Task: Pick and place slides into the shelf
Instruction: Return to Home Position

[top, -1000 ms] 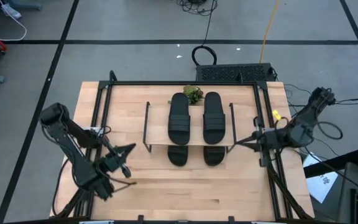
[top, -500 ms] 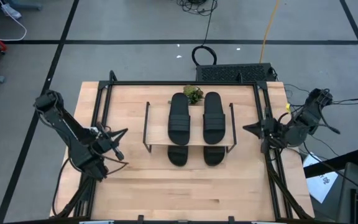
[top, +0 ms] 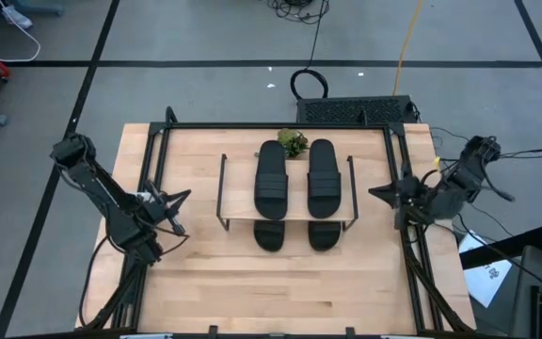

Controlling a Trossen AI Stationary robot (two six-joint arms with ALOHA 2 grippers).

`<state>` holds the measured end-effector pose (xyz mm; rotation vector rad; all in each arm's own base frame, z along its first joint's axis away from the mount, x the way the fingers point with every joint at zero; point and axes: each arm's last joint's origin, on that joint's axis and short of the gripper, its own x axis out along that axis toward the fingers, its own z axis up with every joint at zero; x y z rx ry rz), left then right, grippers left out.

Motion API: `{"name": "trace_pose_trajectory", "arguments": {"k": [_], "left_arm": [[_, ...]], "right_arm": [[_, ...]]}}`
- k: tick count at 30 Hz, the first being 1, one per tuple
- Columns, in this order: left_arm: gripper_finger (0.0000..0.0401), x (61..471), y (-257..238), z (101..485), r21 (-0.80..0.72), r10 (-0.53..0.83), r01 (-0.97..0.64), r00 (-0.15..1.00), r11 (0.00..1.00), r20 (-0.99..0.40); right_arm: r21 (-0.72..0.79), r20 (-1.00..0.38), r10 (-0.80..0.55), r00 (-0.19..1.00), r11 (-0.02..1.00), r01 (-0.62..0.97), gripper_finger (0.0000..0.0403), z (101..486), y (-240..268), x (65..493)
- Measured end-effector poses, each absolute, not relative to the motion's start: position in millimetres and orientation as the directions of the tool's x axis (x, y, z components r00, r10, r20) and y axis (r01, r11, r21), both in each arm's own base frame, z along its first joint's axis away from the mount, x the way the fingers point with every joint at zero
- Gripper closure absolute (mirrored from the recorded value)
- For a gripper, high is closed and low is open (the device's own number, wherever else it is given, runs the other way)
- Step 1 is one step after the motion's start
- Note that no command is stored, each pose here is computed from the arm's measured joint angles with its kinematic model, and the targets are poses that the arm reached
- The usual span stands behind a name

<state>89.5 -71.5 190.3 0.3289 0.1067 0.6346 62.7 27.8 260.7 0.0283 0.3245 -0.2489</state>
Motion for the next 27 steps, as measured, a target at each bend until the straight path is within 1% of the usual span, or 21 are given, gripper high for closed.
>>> {"name": "trace_pose_trajectory", "arguments": {"k": [2,5,8,10,13,17,23,27], "left_arm": [[0.0401,90,-71,190,0.367,0.606,-0.564,0.795,0.739,0.002],[0.0401,93,-68,192,0.391,0.632,-0.582,0.775,0.713,0.001],[0.0401,99,-68,204,0.432,0.662,-0.598,0.749,0.675,0.001],[0.0401,106,-71,219,0.484,0.681,-0.596,0.732,0.640,0.000],[0.0401,117,-77,246,0.582,0.706,-0.574,0.708,0.576,-0.001],[0.0401,130,-80,285,0.641,0.737,-0.567,0.676,0.518,0.002],[0.0401,141,-73,327,0.650,0.789,-0.600,0.615,0.466,0.002],[0.0401,147,-67,346,0.639,0.820,-0.631,0.572,0.439,0.002]], "right_arm": [[-0.023,-0.279,-0.196,0.940,0.980,0.197,0.0403,267,28,62],[-0.103,-0.207,-0.070,0.976,0.994,0.049,0.0403,278,33,65],[-0.210,-0.104,0.046,0.993,0.975,-0.067,0.0403,288,40,69],[-0.268,-0.046,0.083,0.995,0.959,-0.093,0.0403,294,43,71],[-0.301,-0.008,0.084,0.996,0.950,-0.082,0.0403,298,43,71],[-0.323,-0.010,0.086,0.996,0.943,-0.085,0.0403,298,43,71],[-0.342,-0.015,0.081,0.997,0.936,-0.081,0.0403,297,43,71],[-0.325,-0.019,0.060,0.998,0.944,-0.063,0.0403,297,42,73]]}}
